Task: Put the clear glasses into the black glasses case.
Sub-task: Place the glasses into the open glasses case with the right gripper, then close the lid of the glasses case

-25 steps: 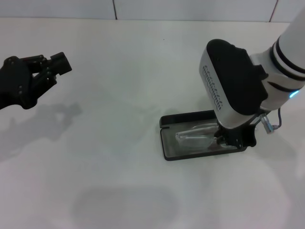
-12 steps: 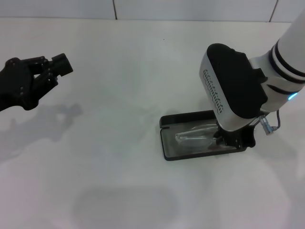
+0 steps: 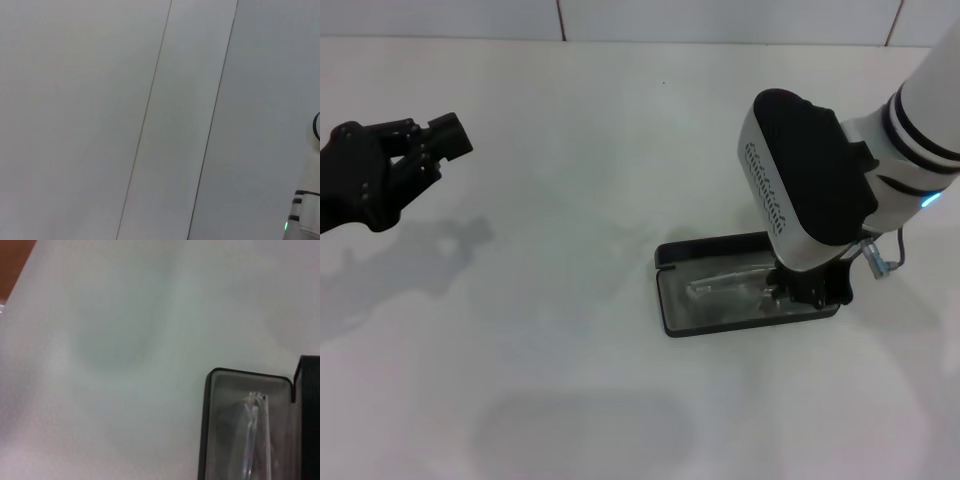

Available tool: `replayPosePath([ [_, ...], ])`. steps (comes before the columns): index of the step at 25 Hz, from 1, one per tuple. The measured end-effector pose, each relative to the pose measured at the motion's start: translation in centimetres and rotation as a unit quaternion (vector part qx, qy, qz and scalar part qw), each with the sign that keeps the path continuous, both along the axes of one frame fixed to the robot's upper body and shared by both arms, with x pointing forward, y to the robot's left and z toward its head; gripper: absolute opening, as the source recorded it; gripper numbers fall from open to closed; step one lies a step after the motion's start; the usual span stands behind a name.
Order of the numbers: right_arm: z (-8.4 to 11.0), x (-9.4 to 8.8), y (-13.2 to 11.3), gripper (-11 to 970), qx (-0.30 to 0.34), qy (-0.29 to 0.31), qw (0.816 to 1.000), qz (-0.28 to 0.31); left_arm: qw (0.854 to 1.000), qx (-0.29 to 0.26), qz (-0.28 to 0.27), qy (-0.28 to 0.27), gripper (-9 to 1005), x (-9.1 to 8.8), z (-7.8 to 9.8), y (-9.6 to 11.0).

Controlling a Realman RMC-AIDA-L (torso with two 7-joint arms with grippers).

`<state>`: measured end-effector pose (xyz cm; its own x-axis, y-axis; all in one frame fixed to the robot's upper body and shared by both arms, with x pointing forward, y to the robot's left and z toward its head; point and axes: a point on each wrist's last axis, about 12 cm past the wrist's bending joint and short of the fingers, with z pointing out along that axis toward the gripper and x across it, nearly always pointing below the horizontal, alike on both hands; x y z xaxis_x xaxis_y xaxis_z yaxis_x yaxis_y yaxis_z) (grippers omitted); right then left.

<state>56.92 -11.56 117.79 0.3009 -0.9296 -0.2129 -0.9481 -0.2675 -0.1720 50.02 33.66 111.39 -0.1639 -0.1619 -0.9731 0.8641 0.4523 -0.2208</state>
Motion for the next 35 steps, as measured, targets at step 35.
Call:
replayPosePath([
  [35,1.8,-3.2,-4.2,119,-0.006,-0.022,0.989,-0.146,1.000,0.001,-0.009,-0.004,115,0.2,0.3,-0.2],
])
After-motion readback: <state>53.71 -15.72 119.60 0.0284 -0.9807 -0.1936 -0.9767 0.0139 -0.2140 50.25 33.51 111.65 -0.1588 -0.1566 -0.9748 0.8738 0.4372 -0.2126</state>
